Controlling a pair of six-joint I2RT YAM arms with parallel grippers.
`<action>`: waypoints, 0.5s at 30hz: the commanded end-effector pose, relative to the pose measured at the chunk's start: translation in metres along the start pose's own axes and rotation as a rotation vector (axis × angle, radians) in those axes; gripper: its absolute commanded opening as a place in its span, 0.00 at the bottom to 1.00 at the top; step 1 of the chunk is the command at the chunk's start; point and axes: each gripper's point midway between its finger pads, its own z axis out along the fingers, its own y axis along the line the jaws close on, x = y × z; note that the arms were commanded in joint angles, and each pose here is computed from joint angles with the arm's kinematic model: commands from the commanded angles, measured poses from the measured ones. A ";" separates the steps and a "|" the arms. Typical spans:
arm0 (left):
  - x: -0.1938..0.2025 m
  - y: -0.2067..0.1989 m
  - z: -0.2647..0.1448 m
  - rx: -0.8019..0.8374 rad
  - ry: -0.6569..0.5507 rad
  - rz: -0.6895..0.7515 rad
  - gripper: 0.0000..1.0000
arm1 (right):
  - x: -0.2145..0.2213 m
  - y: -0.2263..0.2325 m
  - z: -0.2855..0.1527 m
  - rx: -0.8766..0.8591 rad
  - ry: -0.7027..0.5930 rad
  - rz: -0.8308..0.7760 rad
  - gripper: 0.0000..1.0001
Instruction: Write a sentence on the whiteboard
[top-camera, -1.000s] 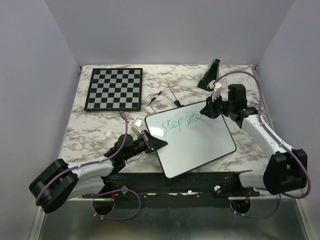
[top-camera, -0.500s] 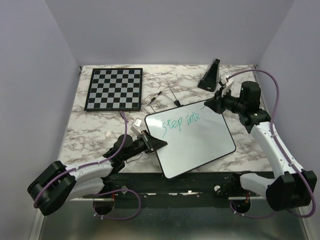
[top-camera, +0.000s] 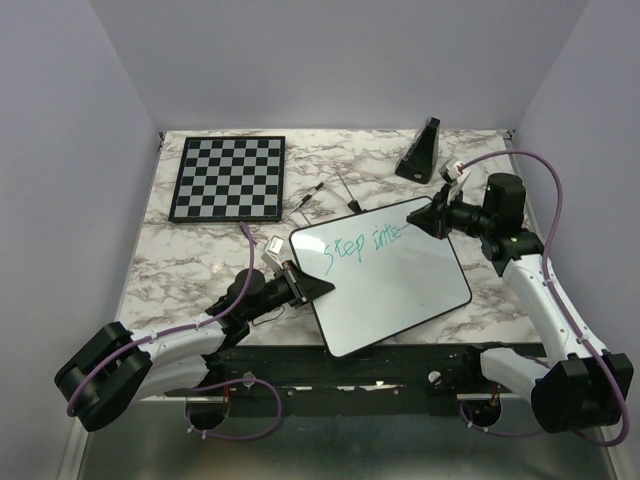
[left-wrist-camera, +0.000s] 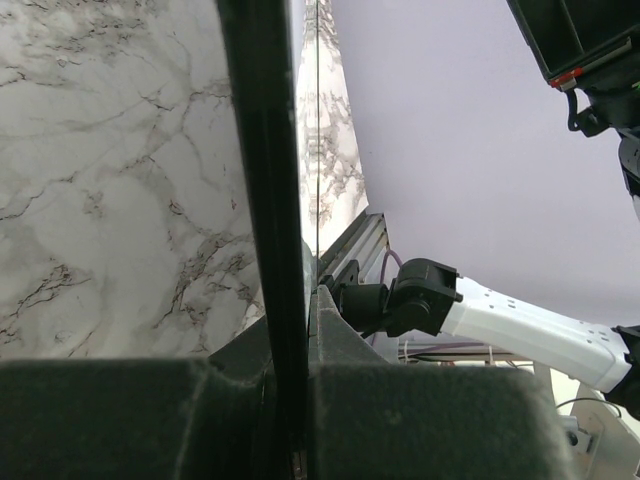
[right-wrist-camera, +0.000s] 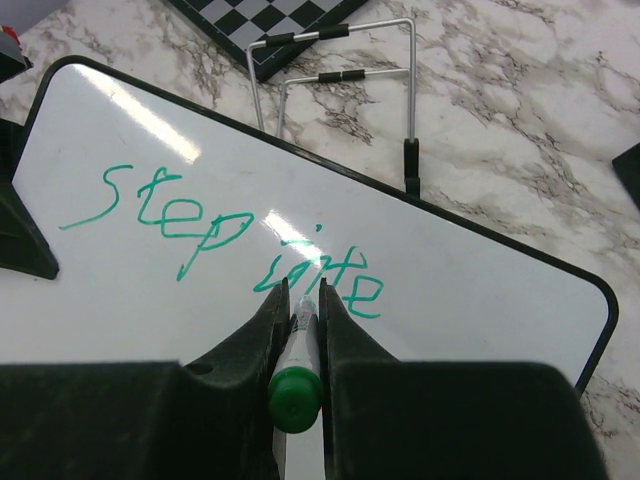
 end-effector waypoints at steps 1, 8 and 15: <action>-0.005 -0.002 -0.001 0.016 -0.032 0.080 0.00 | 0.000 0.003 -0.004 -0.014 -0.014 -0.011 0.00; -0.006 -0.002 -0.002 0.015 -0.035 0.085 0.00 | 0.004 -0.004 -0.009 -0.005 -0.020 0.003 0.00; -0.007 -0.004 -0.002 0.026 -0.046 0.089 0.00 | 0.003 -0.007 -0.012 -0.005 -0.031 0.006 0.01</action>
